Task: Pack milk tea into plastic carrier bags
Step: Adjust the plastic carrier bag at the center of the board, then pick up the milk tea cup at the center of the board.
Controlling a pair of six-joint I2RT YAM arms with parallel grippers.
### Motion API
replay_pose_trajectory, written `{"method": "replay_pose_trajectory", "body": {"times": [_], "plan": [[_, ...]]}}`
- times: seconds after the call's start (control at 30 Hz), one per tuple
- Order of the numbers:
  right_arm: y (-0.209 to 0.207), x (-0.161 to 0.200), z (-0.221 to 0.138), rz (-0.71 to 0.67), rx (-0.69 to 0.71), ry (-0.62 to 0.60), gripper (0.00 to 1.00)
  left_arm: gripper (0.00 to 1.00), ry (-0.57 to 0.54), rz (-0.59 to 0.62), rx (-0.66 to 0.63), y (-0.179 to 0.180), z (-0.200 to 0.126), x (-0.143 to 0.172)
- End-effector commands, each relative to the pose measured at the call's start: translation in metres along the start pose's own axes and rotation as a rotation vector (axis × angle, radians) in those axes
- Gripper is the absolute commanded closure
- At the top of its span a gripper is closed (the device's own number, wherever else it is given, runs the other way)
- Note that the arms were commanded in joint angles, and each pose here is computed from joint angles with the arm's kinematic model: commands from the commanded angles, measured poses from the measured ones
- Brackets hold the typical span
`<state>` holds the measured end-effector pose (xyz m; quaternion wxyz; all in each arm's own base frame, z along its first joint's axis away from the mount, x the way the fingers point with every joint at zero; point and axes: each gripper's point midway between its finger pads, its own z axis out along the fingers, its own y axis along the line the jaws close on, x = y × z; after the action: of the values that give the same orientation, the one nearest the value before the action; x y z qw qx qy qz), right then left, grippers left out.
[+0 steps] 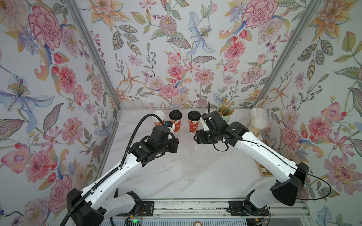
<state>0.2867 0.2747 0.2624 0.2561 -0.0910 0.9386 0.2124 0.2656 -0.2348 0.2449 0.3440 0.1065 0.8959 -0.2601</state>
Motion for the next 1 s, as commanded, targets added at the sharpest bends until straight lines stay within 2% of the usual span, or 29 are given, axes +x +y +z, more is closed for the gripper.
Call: {"method": "replay_pose_trajectory", "body": {"times": [0.0,0.17,0.33,0.5,0.97], "plan": [[-0.013,-0.028,-0.030,-0.031,0.038,-0.104,0.46,0.98,-0.029,0.012,0.012,-0.001,0.002,-0.004],[-0.047,-0.071,-0.032,-0.076,0.150,-0.188,0.45,0.99,-0.059,0.012,0.034,-0.002,0.004,-0.010],[-0.078,-0.107,-0.013,-0.090,0.222,-0.219,0.43,1.00,-0.074,0.005,0.051,-0.002,0.006,-0.013],[-0.102,-0.137,0.003,-0.102,0.277,-0.263,0.34,1.00,-0.076,0.003,0.042,0.003,0.005,-0.011],[-0.135,-0.161,0.059,-0.108,0.330,-0.222,0.25,1.00,-0.069,-0.001,0.027,0.010,0.003,-0.008]]}}
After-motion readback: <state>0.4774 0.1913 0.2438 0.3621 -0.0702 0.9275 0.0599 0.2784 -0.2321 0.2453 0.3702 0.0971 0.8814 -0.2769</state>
